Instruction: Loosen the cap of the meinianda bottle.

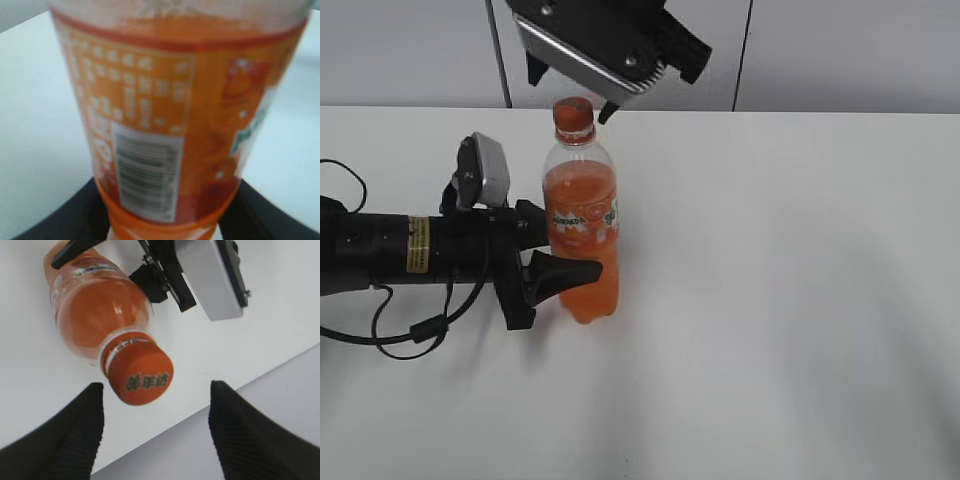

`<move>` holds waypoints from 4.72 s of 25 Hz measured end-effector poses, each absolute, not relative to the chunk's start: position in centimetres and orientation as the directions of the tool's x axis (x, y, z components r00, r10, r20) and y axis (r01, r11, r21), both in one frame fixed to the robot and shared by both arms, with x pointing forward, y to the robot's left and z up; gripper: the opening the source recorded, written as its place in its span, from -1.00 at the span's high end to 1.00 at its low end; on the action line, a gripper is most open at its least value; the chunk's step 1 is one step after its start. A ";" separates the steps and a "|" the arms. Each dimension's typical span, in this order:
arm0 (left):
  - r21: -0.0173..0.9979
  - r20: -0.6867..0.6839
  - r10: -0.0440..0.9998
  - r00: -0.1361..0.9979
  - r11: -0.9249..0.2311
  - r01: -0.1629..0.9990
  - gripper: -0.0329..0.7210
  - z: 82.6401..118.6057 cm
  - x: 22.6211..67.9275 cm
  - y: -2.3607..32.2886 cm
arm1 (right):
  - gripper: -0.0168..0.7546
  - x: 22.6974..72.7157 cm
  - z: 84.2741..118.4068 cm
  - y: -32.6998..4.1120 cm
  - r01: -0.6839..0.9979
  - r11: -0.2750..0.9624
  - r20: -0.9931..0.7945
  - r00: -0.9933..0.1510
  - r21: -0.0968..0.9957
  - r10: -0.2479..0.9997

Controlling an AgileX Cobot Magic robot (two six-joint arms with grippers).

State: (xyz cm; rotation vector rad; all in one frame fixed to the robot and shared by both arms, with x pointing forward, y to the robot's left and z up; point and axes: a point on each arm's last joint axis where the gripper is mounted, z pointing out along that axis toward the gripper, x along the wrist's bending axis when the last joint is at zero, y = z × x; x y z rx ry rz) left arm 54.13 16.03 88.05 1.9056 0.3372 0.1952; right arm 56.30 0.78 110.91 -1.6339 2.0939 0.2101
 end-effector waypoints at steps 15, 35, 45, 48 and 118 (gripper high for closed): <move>0.936 -0.027 0.318 0.948 -0.324 0.135 -0.09 88.1 54.1 16.0 | -0.33 52.2 119.1 -1.9 0.160 0.761 -0.160 -0.931 0.629 0.329; 0.939 -0.035 0.342 0.939 -0.311 0.148 -0.09 88.1 54.2 15.9 | -0.34 53.3 112.6 -1.6 0.689 0.493 0.146 -0.647 0.532 0.748; 0.939 -0.035 0.343 0.939 -0.310 0.148 -0.09 88.1 54.2 15.9 | -0.34 54.4 110.1 -0.4 0.689 0.517 0.136 -0.657 0.507 0.742; 0.939 -0.035 0.343 0.939 -0.310 0.148 -0.09 88.1 54.2 15.9 | -0.34 54.6 110.0 -0.3 0.678 0.522 0.130 -0.665 0.518 0.736; 0.937 -0.034 0.341 0.939 -0.315 0.149 -0.08 88.1 54.2 15.9 | 0.26 56.6 119.7 -15.3 0.654 0.459 -0.101 -0.507 0.602 0.856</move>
